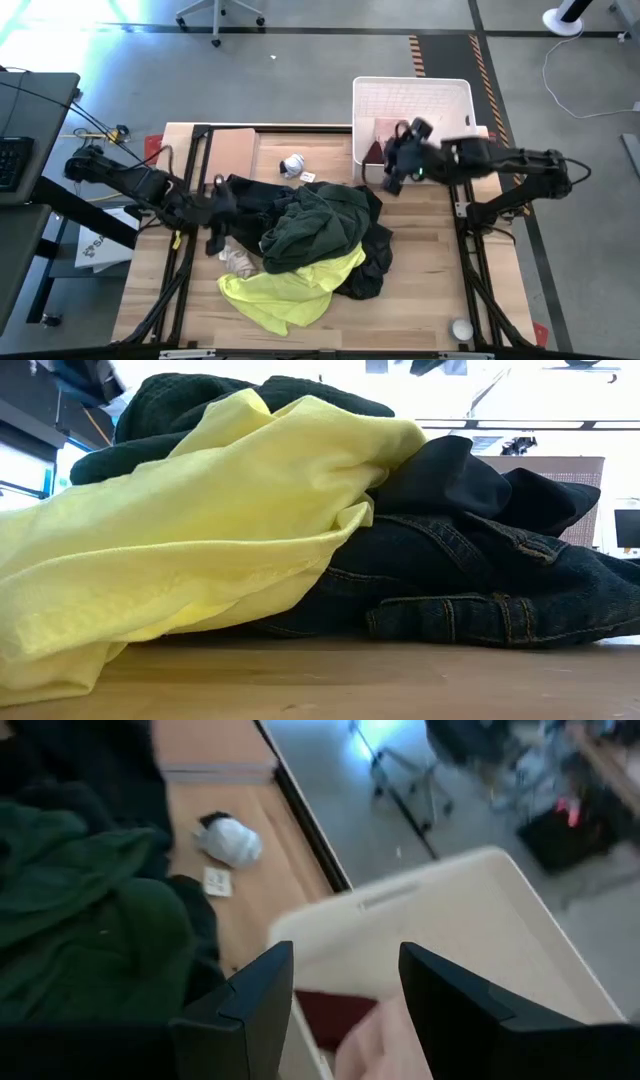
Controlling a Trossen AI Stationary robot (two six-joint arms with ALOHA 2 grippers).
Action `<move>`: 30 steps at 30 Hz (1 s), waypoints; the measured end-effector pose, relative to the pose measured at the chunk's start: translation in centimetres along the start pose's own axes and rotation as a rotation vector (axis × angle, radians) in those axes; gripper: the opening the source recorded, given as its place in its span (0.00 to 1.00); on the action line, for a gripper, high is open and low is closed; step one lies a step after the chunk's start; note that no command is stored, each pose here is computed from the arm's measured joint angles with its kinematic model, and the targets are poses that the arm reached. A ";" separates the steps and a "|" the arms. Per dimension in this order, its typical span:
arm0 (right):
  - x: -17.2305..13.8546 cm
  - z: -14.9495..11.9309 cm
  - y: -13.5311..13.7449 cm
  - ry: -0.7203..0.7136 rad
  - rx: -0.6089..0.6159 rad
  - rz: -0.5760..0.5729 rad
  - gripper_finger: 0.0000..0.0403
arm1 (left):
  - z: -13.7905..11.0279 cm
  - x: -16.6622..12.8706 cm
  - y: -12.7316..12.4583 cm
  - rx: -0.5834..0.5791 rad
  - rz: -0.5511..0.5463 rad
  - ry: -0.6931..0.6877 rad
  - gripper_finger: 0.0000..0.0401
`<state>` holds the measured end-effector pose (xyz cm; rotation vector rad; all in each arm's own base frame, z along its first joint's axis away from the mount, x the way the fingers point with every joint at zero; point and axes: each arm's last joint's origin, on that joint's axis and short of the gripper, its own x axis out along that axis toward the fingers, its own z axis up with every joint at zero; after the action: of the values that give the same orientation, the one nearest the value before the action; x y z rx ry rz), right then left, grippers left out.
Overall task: Sort clothes
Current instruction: Put the bottom white patterned sock into the white laundry bin
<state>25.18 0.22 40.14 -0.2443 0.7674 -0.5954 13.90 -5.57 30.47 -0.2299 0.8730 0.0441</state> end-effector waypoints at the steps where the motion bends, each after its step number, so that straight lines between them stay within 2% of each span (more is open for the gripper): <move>1: 0.1 -0.2 0.9 -0.015 -0.020 0.000 0.45 | -0.4 0.2 -0.1 -0.018 0.015 0.045 0.32; 7: 1.0 -2.5 5.7 -0.076 -0.050 -0.004 0.45 | -2.4 2.4 -1.3 -0.114 0.079 0.226 0.32; 13: 0.4 -3.4 8.7 -0.194 -0.068 -0.033 0.45 | -5.6 5.7 -1.7 -0.172 0.117 0.368 0.32; 17: -0.4 -3.3 9.2 -0.234 -0.069 -0.052 0.45 | -7.3 7.8 -1.9 -0.221 0.117 0.398 0.32; 21: -0.5 -3.3 9.3 -0.240 -0.076 -0.059 0.45 | -8.2 9.5 -1.9 -0.224 0.088 0.368 0.33; 26: -0.3 -3.2 9.2 -0.238 -0.061 -0.061 0.45 | -8.9 11.2 -2.0 -0.233 0.067 0.301 0.38; 30: -0.3 -3.1 9.2 -0.240 -0.057 -0.060 0.45 | -10.3 12.8 -1.5 -0.229 0.090 0.308 0.43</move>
<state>26.55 7.83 34.32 -0.3854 0.5466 -0.5892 14.57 -9.95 14.65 -0.4186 1.1863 0.1973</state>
